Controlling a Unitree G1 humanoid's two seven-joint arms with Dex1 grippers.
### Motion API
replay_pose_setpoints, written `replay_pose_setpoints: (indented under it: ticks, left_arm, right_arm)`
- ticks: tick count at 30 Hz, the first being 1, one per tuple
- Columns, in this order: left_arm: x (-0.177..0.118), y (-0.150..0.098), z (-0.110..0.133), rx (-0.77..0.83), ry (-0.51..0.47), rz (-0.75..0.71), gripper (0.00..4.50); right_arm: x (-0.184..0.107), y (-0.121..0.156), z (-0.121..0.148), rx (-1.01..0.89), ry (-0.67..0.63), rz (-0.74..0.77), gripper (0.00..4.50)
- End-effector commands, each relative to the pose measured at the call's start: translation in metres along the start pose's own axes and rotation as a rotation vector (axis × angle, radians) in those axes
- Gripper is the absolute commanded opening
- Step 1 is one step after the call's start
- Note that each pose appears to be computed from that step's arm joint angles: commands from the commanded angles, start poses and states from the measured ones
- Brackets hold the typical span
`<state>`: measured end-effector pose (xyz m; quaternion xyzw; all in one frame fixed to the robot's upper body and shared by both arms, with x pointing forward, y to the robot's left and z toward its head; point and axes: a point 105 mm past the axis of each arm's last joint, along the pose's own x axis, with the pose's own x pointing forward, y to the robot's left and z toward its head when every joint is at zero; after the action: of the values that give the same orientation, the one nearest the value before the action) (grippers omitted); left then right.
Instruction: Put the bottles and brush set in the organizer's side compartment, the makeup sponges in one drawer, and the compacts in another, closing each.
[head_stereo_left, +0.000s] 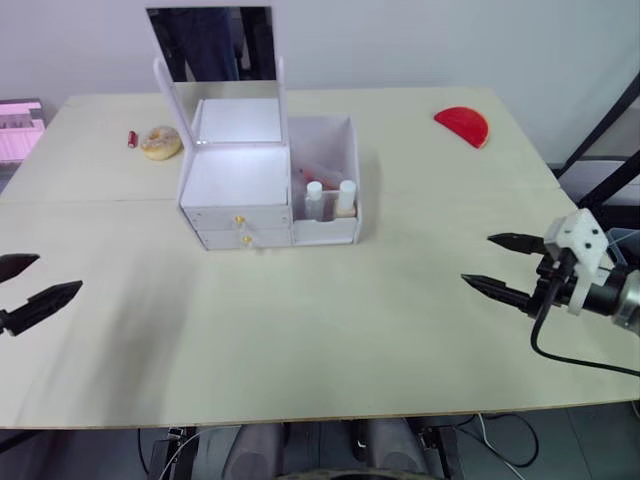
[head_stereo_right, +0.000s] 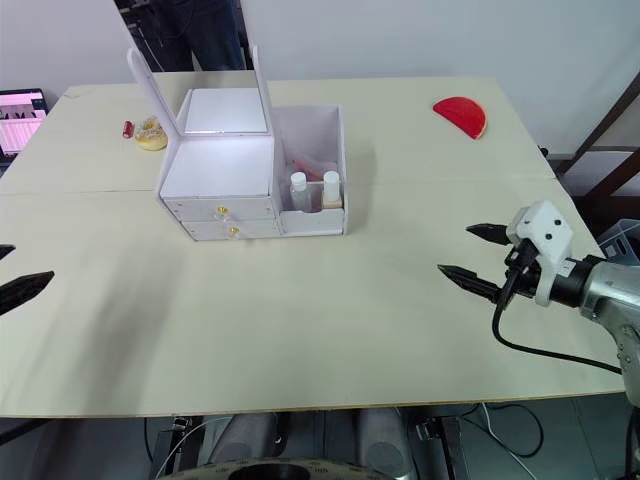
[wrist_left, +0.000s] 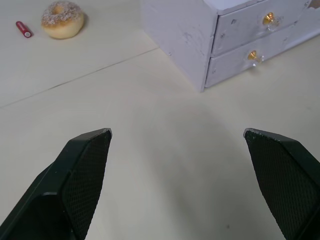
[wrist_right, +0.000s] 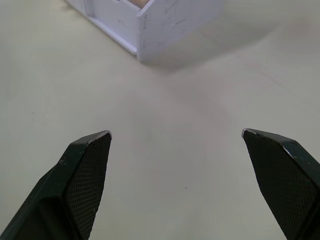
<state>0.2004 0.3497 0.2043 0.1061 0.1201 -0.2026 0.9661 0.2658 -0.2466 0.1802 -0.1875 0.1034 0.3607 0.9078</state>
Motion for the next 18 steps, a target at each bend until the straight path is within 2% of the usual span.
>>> replay_pose_setpoints:
  ticks: [1,18]
  left_arm:
    - [0.0005,-0.0025,0.0070,0.053,-0.004,-0.002,4.45]
    - [-0.0031,-0.0004,0.0044,0.071,0.001,0.029,4.45]
  right_arm:
    - [-0.0048,-0.0051,0.0139,-0.041,-0.024,-0.026,4.50]
    - [0.0003,-0.0052,0.0158,-0.040,-0.022,-0.012,4.50]
